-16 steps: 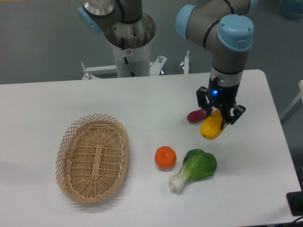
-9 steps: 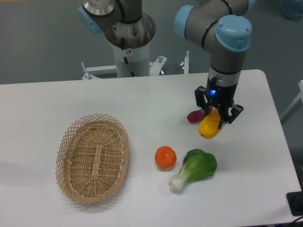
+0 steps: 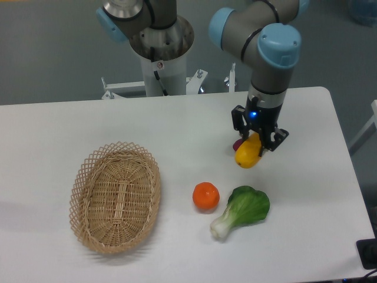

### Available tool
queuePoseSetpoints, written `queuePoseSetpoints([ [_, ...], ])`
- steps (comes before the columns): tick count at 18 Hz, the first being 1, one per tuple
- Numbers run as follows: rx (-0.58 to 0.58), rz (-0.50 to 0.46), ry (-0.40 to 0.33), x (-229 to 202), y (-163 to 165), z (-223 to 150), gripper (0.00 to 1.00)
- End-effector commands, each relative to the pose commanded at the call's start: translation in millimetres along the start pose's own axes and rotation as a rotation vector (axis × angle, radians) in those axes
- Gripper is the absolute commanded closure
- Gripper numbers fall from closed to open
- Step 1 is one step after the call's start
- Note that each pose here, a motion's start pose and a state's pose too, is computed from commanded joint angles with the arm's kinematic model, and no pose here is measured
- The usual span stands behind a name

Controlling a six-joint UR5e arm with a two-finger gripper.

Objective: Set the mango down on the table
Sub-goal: 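Carry the yellow mango in the gripper toward the open table area, then lower the held mango onto the table beside the purple sweet potato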

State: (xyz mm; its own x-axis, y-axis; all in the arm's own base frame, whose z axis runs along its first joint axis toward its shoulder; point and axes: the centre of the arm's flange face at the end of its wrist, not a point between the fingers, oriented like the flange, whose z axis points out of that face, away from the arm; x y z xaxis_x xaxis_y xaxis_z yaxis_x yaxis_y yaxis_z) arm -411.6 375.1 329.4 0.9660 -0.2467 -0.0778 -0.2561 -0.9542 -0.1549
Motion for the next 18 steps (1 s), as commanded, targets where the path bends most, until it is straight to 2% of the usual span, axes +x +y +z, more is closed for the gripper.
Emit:
queuePoseSetpoints([
  [4,-0.018,0.038,0.034,30.0,-11.6,22.0,0.54],
  [8,-0.081,0.078,-0.017,66.9,-30.2,53.1,0.54],
  [18,-0.185,0.171,0.078,126.5,-26.2,100.4,0.54],
])
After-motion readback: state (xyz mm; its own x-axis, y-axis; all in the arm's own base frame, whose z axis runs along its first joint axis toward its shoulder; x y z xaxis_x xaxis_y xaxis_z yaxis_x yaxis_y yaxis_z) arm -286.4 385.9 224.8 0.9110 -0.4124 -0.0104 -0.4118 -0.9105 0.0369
